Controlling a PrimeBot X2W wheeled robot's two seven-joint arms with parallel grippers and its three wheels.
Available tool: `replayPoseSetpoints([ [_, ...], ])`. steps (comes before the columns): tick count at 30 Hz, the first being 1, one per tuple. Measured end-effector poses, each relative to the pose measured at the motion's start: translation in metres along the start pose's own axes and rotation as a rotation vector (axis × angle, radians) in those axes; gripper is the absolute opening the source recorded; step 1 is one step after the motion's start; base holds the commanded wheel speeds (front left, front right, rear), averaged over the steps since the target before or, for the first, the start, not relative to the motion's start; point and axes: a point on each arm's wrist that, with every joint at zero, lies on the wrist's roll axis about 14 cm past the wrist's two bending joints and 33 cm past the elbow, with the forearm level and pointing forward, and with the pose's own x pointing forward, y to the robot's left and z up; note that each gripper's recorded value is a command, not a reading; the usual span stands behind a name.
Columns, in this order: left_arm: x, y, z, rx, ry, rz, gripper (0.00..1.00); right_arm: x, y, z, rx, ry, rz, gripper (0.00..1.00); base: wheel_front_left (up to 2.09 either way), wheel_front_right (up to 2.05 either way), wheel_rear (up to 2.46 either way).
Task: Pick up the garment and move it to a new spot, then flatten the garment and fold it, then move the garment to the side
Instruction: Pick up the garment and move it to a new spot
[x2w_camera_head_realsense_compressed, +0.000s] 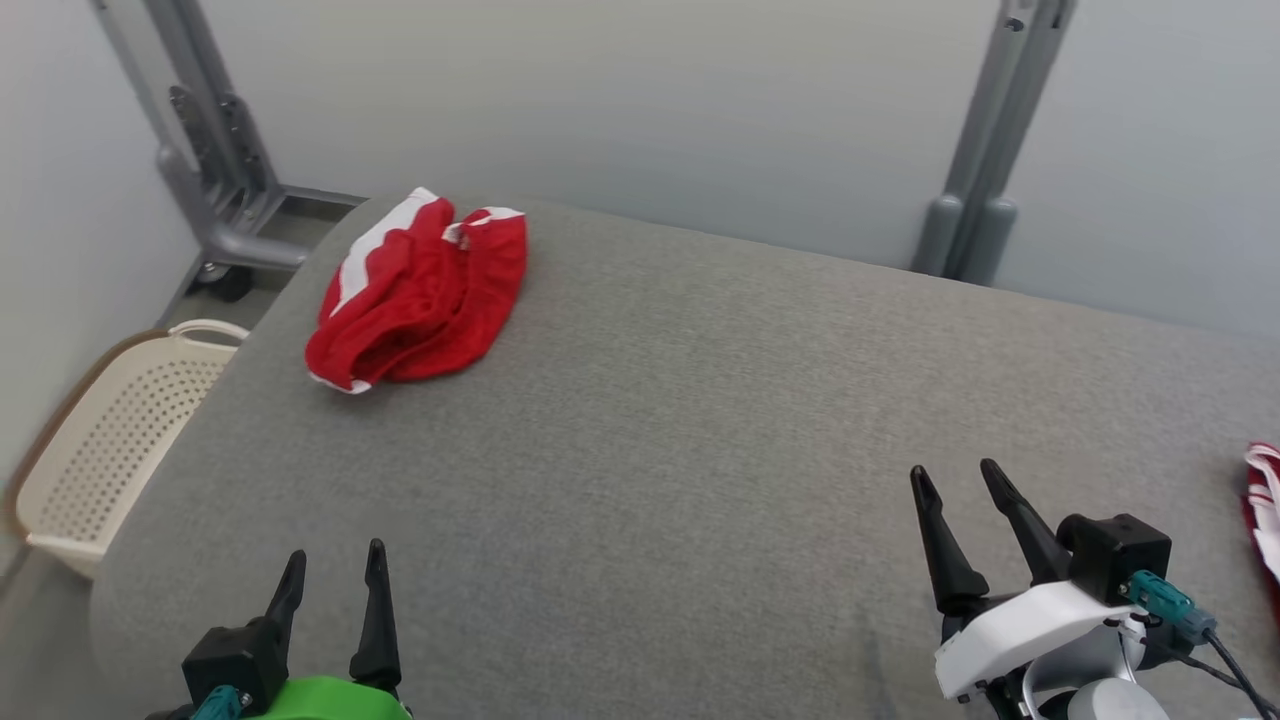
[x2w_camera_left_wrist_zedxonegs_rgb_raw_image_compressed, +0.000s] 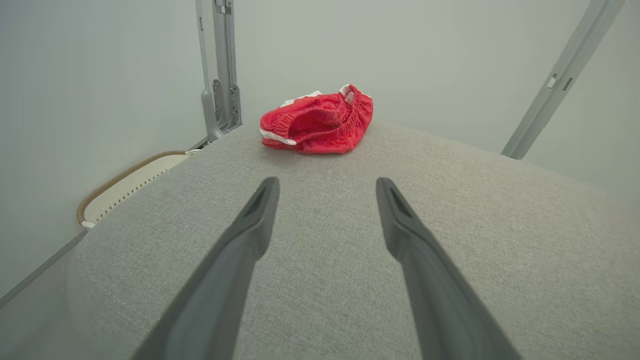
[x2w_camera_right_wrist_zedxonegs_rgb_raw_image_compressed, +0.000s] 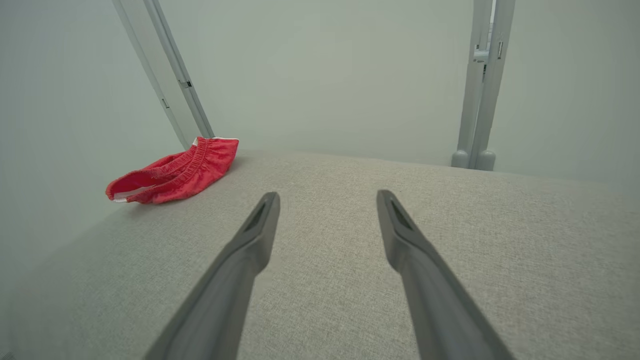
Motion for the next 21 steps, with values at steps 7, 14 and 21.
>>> replayPoseSetpoints([
  [7,-0.021,0.036,0.006,-0.011,-0.024,0.123,1.00,0.025,0.042,-0.011,0.009,0.031,0.136,1.00,0.00,0.00,0.00],
  [14,-0.029,0.049,0.004,-0.013,-0.020,0.175,1.00,0.035,0.056,-0.021,0.020,0.056,0.183,1.00,0.00,0.00,0.00],
  [21,-0.024,0.052,0.010,-0.004,-0.030,0.174,1.00,0.033,0.043,-0.018,0.015,0.042,0.145,1.00,0.00,0.00,0.00],
])
